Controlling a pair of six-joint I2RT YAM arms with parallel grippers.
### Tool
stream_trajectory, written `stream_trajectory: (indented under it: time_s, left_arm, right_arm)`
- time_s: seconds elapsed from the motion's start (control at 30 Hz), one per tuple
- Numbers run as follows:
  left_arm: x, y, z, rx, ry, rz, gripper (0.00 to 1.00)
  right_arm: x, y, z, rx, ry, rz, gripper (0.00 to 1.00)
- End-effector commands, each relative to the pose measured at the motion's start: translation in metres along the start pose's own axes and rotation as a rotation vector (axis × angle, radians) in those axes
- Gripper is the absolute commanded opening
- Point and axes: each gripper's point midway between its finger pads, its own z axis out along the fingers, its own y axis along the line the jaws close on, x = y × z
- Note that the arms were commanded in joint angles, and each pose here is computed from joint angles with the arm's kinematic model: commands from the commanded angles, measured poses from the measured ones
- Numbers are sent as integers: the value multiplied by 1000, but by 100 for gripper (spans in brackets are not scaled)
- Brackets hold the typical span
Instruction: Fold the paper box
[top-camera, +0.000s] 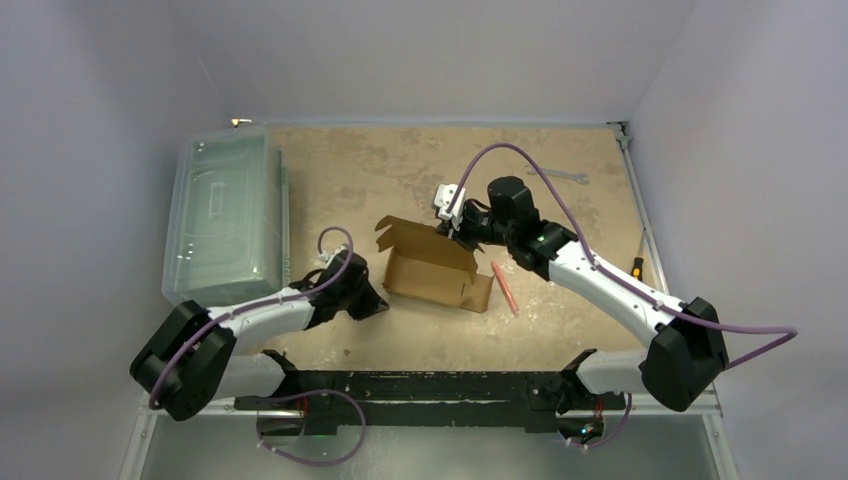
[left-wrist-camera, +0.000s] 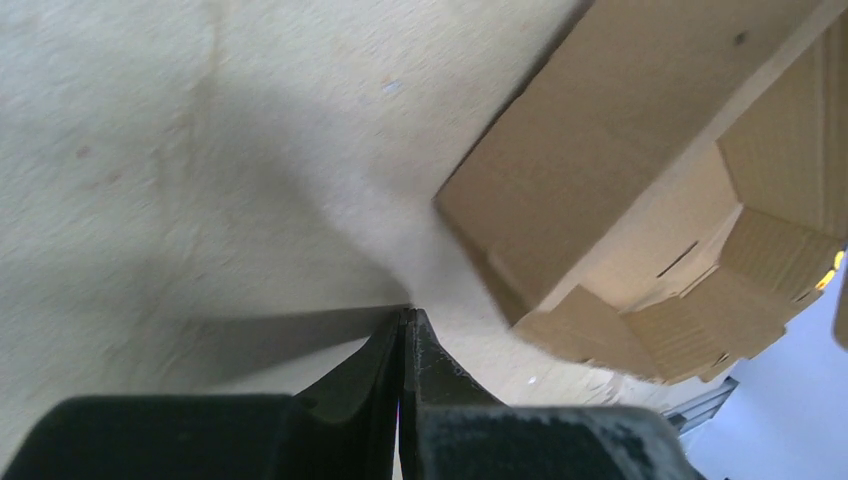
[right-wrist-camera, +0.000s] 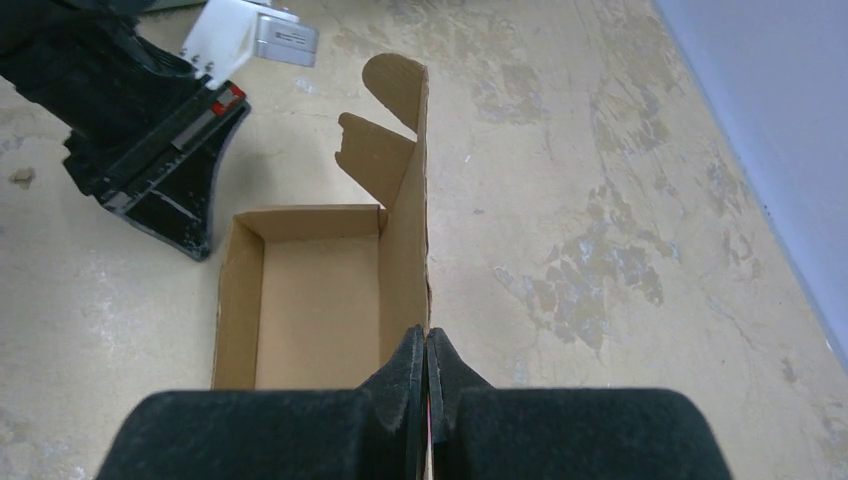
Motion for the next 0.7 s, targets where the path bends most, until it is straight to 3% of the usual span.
stream_trajectory:
  time_s: [0.0,0.33,0.67]
  left_arm:
    - [-24,-51,8,88,-41,-57,0]
    - [-68,-67,27,76,-135,-158,0]
    - [-85,-71,27,128,-145,-162,0]
  right_arm:
    - [-7,1,1,-16,-32,4,0]
    - [-7,9,2,-56,-39,5,0]
    - [-3,19,5,-116,-36,10,0]
